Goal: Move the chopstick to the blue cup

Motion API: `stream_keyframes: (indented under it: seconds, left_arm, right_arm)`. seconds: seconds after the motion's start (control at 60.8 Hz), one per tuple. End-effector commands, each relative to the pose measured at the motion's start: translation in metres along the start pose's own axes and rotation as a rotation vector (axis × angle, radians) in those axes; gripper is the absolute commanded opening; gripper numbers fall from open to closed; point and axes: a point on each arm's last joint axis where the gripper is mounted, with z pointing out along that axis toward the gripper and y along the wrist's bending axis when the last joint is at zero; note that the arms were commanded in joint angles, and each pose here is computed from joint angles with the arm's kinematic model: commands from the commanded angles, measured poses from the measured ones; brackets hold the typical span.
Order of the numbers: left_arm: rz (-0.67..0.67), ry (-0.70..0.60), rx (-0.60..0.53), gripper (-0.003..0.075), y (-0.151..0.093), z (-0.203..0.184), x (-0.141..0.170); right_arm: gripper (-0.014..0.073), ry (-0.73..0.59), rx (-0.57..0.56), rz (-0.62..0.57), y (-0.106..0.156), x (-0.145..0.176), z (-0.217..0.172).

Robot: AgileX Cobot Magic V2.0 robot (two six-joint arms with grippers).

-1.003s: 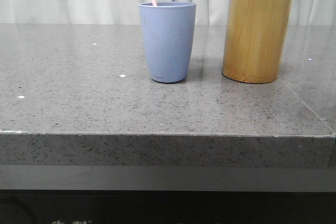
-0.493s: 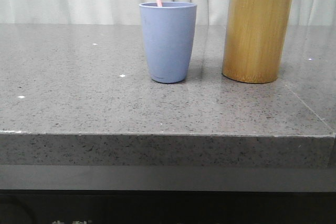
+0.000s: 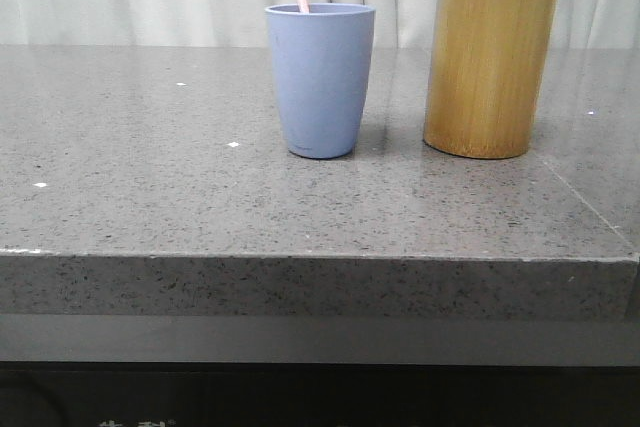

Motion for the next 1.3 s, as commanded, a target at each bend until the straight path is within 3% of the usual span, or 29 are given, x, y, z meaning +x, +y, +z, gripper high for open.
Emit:
stream_keyframes:
  seconds: [0.0,0.395,0.608,0.789,0.953,1.282]
  left_arm:
    - [-0.016,-0.093,-0.002,-0.0019,0.0,-0.001,-0.014]
    - [-0.016,-0.093,-0.002,-0.0019,0.0,-0.001,-0.014]
    - [-0.016,-0.093,-0.002,-0.0019,0.0,-0.001,-0.014]
    - [-0.016,-0.093,-0.002,-0.0019,0.0,-0.001,-0.014]
    - [-0.016,-0.093,-0.002,-0.0019,0.0,-0.001,-0.014]
    - [-0.016,-0.093,-0.002,-0.0019,0.0,-0.001,-0.014]
  right_arm:
    - [-0.0117,-0.123,0.029,-0.029,-0.008,-0.035,-0.029]
    - [-0.0117,0.075,0.374,0.018,-0.096,-0.048,-0.113]
    - [-0.0117,0.14,0.524,0.057,-0.12,-0.037,-0.152]
    - [-0.0117,0.161,0.532,0.082,-0.109,-0.015,-0.174]
    - [-0.0117,0.049,0.51,0.121,-0.09,0.002,-0.2]
    - [-0.0117,-0.138,0.522,0.072,-0.053,0.054,-0.261]
